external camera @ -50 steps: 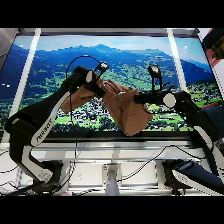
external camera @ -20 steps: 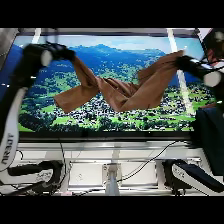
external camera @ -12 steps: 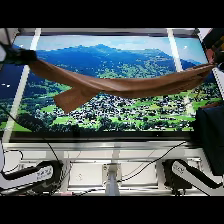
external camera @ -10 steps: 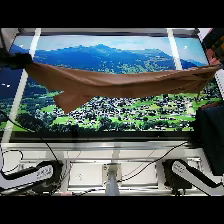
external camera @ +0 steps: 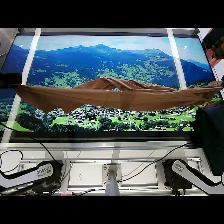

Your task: Fold the clothes and pants, and hang the long-sleeved shirts on hangers.

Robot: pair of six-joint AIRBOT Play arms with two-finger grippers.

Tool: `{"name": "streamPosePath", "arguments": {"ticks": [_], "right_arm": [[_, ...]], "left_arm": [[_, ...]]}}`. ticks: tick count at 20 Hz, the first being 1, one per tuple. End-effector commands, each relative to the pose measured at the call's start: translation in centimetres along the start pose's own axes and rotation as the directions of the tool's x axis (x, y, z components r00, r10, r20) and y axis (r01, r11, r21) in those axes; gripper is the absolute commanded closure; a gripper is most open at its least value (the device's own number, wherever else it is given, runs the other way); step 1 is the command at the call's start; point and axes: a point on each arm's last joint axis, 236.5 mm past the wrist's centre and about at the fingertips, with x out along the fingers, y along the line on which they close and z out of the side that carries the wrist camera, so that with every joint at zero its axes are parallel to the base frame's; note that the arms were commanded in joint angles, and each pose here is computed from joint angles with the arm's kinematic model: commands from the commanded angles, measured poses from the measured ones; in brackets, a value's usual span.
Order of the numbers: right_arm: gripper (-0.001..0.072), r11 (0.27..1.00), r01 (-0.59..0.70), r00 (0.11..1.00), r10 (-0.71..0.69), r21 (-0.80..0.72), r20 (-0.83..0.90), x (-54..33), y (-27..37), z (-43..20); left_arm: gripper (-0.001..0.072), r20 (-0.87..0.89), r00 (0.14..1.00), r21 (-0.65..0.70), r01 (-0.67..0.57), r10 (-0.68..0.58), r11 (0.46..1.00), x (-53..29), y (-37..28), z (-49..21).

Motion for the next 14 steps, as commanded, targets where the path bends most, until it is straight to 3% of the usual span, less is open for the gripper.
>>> {"name": "streamPosePath", "arguments": {"ticks": [1,5,14], "right_arm": [[0.0675,1.000,0.008,0.995,-0.010,-0.021,-0.095,-0.2,-0.3,-2.2],[0.0676,0.999,-0.004,0.983,-0.003,-0.036,-0.182,1.9,-0.4,-5.9],[0.0676,0.998,0.027,0.994,-0.033,-0.065,-0.103,0.3,-0.2,-14.9]], "left_arm": [[0.0692,-0.052,0.998,-0.004,-0.043,0.043,0.999,0.0,1.8,-1.4],[0.0692,-0.176,0.984,-0.001,-0.018,0.017,1.000,0.2,1.1,-4.3],[0.0692,-0.475,0.877,-0.035,0.055,-0.065,0.998,1.4,1.1,-12.4]]}}
